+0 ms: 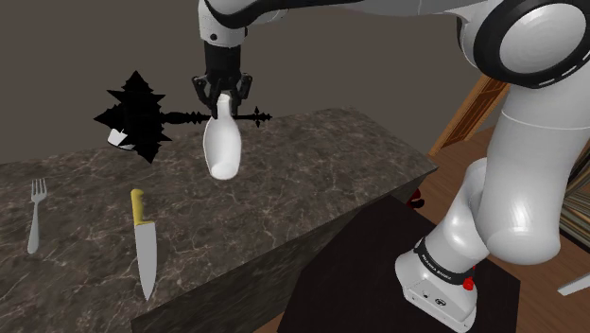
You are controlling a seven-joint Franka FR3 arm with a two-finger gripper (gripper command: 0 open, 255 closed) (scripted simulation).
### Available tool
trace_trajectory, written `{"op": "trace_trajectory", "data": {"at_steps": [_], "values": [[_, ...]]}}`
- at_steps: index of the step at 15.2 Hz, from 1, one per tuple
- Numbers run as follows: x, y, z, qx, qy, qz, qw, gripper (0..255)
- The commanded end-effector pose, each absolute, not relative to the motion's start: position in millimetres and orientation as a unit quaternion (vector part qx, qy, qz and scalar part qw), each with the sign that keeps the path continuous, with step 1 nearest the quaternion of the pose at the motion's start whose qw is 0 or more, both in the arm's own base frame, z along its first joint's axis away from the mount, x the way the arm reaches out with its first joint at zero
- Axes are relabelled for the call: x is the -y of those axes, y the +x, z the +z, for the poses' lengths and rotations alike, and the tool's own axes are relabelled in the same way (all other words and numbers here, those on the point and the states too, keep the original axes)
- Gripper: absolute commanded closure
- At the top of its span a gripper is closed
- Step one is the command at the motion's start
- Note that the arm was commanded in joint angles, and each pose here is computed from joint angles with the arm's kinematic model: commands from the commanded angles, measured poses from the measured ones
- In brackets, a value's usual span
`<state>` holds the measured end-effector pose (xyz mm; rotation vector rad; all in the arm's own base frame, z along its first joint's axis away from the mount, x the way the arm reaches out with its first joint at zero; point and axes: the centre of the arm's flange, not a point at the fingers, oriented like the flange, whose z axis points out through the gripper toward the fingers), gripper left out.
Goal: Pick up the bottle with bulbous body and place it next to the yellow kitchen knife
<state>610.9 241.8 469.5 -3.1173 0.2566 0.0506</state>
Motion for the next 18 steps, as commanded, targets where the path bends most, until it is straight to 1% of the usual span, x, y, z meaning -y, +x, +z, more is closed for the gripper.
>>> {"op": "trace_trajectory", "data": {"at_steps": [1, 6, 13, 14, 18], "values": [[-240.8, 610.1, 460.3, -0.082, -0.996, 0.016, 0.007, 255], [-240.7, 610.0, 436.5, -0.082, -0.996, 0.016, 0.007, 255], [-240.8, 610.1, 436.5, -0.082, -0.996, 0.016, 0.007, 255], [-240.7, 610.1, 436.5, -0.082, -0.996, 0.016, 0.007, 0], [-240.7, 610.1, 436.4, -0.082, -0.996, 0.016, 0.007, 0]]}}
